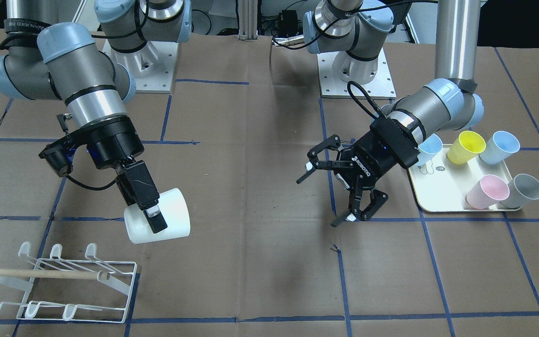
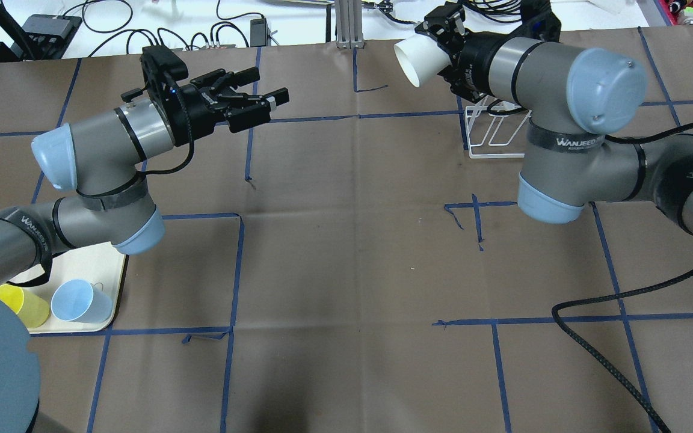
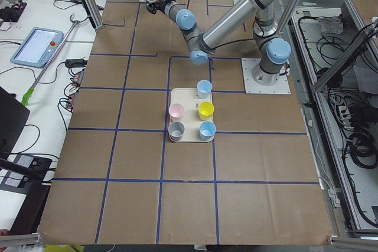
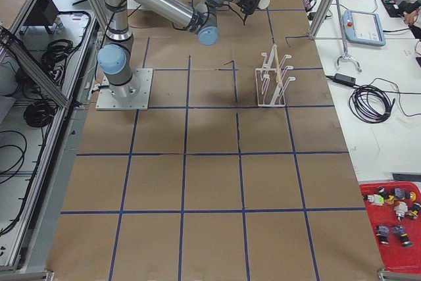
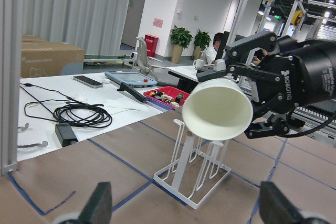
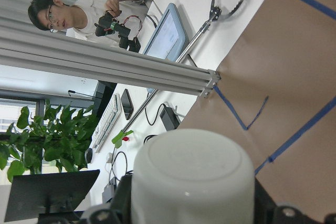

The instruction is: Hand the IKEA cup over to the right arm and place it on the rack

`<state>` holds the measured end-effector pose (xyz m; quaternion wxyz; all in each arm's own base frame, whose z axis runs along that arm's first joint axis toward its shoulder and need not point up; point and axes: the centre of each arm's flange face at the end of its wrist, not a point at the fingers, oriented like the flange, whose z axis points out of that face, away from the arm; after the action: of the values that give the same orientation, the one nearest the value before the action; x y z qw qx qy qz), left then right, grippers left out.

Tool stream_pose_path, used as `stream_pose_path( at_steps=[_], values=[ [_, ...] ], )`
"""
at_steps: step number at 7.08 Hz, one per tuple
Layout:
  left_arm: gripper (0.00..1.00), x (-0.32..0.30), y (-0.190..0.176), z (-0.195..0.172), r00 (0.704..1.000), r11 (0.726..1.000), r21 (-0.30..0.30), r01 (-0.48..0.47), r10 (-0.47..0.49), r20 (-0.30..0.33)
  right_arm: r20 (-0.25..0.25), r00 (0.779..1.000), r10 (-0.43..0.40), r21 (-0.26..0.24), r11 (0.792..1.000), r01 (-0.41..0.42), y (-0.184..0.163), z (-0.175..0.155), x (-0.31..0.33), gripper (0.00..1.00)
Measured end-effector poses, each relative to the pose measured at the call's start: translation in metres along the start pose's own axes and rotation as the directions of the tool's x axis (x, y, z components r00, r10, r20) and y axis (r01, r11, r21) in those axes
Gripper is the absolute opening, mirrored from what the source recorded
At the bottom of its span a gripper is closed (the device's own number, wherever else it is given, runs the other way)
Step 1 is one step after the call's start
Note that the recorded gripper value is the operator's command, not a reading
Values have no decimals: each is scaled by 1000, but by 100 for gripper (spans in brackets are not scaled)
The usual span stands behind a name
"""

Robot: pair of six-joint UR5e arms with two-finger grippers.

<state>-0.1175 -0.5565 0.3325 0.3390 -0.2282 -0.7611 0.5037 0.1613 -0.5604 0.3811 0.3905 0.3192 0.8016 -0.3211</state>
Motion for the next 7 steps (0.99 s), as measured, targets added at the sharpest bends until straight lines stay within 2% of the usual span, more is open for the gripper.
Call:
stream_pose_path(
  at_steps=[1,2,3,4,5,6,7],
  values=[
    [98,-20,-10,8,990,997,-53,60,-53,133,-20,989,-150,23,988,150,-14,8,6,15],
    [98,-33,-16,18,955,981,-135,137,-94,283,-70,945,-319,63,944,323,-32,15,12,15],
    [99,-35,-24,29,904,948,-235,214,-101,416,-138,876,-462,92,875,476,-50,19,15,15],
    [99,-28,-35,41,845,884,-359,301,-72,531,-202,802,-562,109,801,589,-65,23,19,16],
    [99,-17,-45,45,799,786,-479,392,-34,600,-256,741,-621,134,736,664,-79,29,24,17],
    [99,-5,-53,41,774,676,-566,471,-9,633,-290,696,-657,157,685,712,-93,39,31,22],
    [99,7,-63,29,756,568,-628,532,14,654,-316,648,-693,185,625,758,-109,52,42,24]
  ],
)
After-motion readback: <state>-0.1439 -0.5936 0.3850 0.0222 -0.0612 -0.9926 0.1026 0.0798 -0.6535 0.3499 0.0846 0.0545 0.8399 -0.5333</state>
